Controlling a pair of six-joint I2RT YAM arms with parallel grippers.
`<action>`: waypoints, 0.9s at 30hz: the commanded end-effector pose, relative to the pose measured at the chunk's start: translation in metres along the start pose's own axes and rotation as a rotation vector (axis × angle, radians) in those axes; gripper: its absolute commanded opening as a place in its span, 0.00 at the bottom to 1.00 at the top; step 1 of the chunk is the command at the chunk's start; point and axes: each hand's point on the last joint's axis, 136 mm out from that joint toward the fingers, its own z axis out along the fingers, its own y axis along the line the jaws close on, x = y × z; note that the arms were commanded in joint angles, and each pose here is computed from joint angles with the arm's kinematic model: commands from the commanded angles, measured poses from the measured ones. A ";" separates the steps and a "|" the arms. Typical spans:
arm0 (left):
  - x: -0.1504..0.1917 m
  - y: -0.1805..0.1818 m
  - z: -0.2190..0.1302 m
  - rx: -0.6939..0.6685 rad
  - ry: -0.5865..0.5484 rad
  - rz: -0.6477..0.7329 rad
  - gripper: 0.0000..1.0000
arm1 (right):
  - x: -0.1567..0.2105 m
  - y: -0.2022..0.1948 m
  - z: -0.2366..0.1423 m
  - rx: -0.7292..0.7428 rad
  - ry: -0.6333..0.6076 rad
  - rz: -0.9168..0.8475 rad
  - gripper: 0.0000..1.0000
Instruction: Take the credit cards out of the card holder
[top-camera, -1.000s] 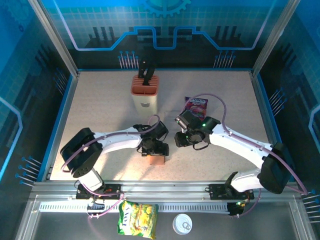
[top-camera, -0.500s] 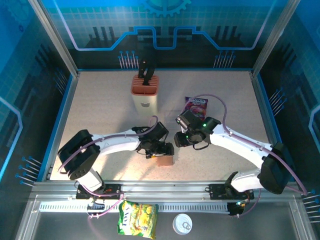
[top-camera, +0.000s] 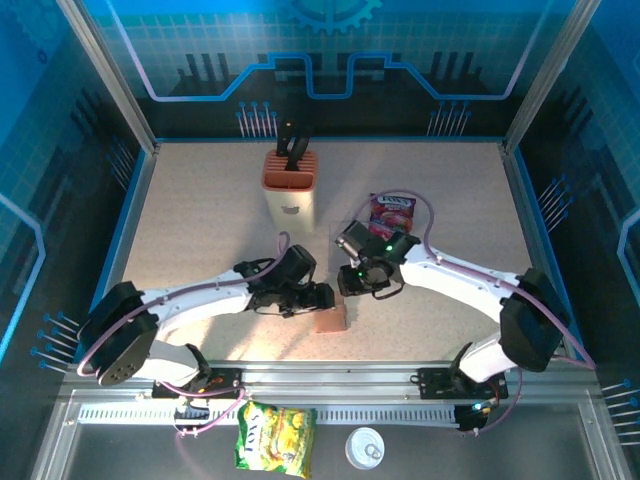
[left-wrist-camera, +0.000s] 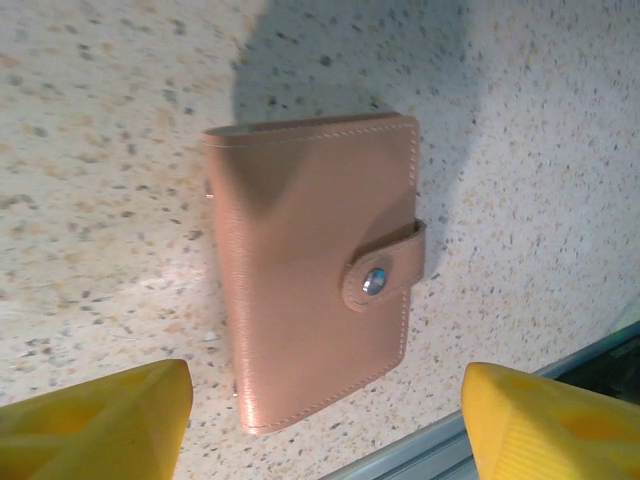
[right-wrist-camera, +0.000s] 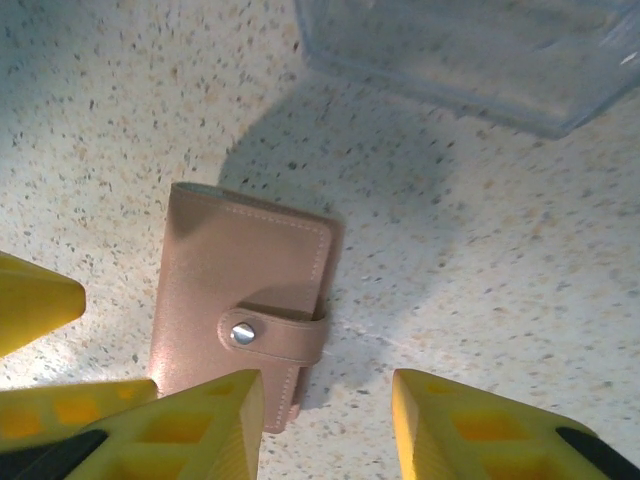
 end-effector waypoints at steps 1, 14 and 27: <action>-0.008 0.005 -0.008 0.041 -0.053 -0.037 0.64 | 0.004 0.016 0.010 -0.012 0.036 0.033 0.39; -0.014 0.038 -0.015 0.130 -0.148 -0.166 0.45 | 0.027 0.027 0.049 0.063 0.147 0.034 0.35; -0.006 0.050 -0.008 0.174 -0.145 -0.207 0.31 | 0.036 0.036 0.057 0.117 0.185 0.015 0.33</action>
